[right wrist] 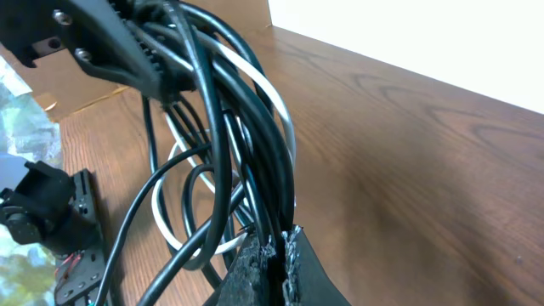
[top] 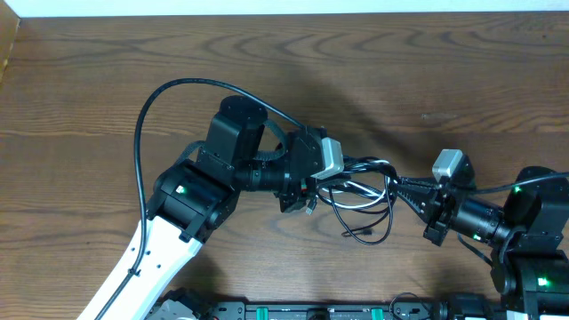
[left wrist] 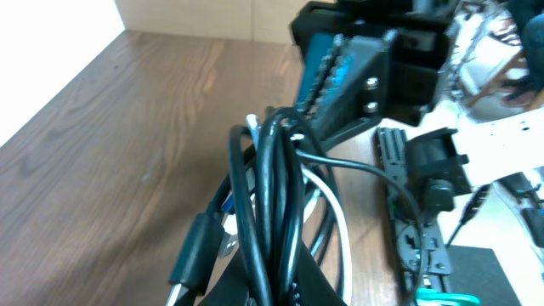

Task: Untangle cables

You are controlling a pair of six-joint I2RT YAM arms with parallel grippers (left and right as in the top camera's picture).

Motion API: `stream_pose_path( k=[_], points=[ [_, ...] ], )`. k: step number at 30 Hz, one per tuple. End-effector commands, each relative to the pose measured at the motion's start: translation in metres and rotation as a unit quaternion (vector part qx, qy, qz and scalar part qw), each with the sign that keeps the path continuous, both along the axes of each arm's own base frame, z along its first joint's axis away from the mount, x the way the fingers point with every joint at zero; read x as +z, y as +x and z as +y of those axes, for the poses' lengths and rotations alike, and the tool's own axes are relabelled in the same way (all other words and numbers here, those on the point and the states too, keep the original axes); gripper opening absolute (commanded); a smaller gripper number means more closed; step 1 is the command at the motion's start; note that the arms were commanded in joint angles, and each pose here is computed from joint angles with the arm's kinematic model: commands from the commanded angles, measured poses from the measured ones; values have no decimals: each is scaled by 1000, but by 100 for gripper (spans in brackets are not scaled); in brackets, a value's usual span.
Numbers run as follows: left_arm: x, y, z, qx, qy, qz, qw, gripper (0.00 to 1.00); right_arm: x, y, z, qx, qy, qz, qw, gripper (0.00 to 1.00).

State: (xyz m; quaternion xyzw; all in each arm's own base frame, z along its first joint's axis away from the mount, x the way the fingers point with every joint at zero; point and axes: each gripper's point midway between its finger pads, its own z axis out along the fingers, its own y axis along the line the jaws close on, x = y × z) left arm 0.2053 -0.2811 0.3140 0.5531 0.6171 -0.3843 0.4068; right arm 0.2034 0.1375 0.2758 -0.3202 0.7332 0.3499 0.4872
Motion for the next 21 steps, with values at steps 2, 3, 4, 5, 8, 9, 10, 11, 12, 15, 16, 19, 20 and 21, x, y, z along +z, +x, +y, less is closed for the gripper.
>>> stream_pose_path(
  k=[2,3,4,5,8,9,10,11,12,15,16,19,20,21],
  points=[
    [6,18,5,51,15,-27,998,8,2,-3,0,4,0,3,1000,1],
    [5,22,7,65,20,-26,997,8,1,-4,1,6,-3,3,1000,1],
    [3,26,8,79,26,-25,996,7,-1,-5,1,8,-6,3,1000,1],
    [1,31,11,95,31,-23,995,7,-3,-6,1,10,-9,4,1000,1],
    [-4,45,18,146,48,-17,988,7,-1,-13,5,31,-1,1,1000,1],
    [-5,51,22,167,54,-15,984,7,1,-16,7,45,5,-4,999,1],
    [-7,55,25,183,59,-15,981,8,4,-20,10,59,11,-10,998,1],
    [-8,60,29,203,64,-13,977,8,6,-23,12,70,15,-15,997,1],
    [-9,65,32,220,67,-10,973,7,7,-24,12,74,17,-17,997,1],
    [-11,72,38,252,72,-4,965,7,7,-24,13,74,18,-15,997,1],
    [-11,74,39,259,73,-1,963,7,7,-24,13,75,18,-15,997,1],
    [-12,77,43,277,73,5,958,7,8,-26,13,80,21,-17,996,1],
    [-12,78,44,280,75,5,957,7,9,-26,14,82,23,-18,996,1],
    [-12,78,44,281,74,5,957,8,9,-27,14,83,23,-18,996,1]
  ],
)
